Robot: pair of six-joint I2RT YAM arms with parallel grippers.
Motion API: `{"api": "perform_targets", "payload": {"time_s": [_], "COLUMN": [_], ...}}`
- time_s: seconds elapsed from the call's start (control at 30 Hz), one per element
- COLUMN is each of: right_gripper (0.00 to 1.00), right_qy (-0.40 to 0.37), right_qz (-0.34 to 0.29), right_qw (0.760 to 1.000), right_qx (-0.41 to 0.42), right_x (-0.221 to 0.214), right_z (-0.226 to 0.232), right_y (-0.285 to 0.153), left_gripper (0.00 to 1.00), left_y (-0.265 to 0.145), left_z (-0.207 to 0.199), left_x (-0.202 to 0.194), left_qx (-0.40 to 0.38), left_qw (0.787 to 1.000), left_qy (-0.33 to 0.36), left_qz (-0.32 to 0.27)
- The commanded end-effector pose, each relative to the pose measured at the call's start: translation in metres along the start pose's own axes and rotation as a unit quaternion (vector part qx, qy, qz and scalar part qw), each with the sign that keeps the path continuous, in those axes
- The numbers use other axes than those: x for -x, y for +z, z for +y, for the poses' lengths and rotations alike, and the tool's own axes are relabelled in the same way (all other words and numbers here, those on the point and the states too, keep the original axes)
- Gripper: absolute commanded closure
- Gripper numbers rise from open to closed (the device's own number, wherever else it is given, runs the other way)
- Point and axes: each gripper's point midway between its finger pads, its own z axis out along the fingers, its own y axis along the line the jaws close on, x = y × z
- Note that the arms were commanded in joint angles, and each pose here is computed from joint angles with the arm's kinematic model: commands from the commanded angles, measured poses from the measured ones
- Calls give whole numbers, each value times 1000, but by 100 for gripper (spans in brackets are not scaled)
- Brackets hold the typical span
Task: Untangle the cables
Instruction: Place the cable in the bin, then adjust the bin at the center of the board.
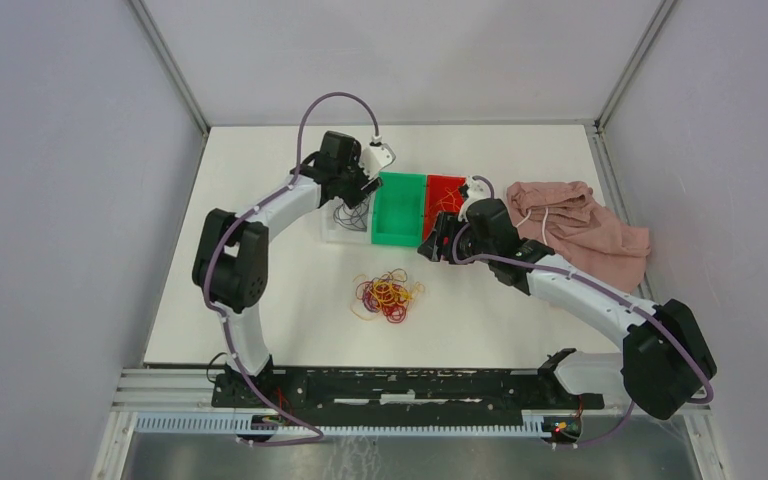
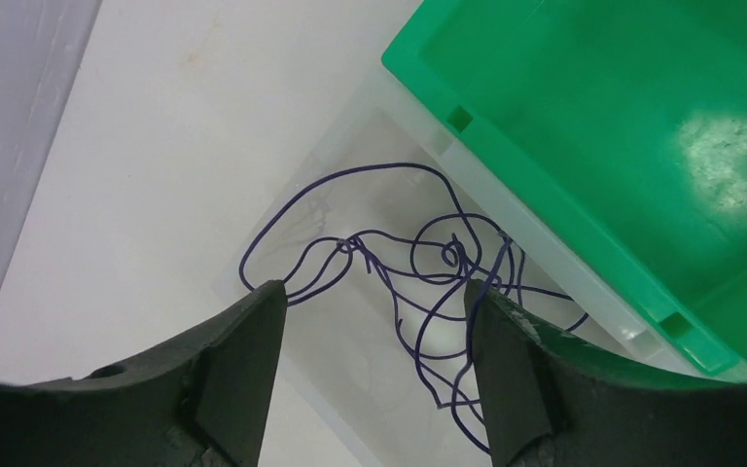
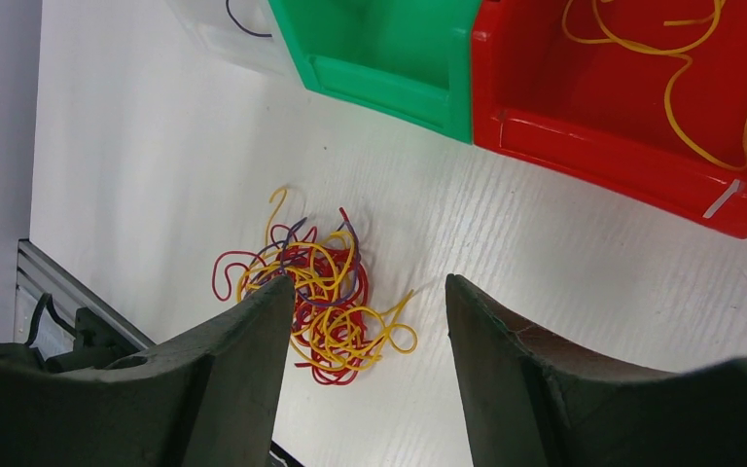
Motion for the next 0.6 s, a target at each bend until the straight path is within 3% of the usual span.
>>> {"api": "perform_targets", "payload": {"time_s": [0.0, 0.1, 0.3, 0.57], "right_gripper": [35, 35, 35, 35], "right_qy": [-8, -8, -7, -12], "right_qz": [-23, -24, -24, -19], "right_qw": [1000, 999, 999, 1000], "right_qx": [20, 20, 20, 9], "right_x": [20, 20, 19, 17], "right_z": [14, 14, 14, 7], "right_y": [-3, -5, -6, -7], "left_gripper": [24, 22, 23, 37], "left_y": [-34, -43, -29, -9], "left_z": [14, 17, 42, 25], "left_x": [50, 56, 54, 34], "left_qx": [-35, -71, -51, -66], "left_qw": [997, 994, 996, 996], "left_qy": [37, 39, 24, 16], "left_qz": [-65, -68, -62, -49]}}
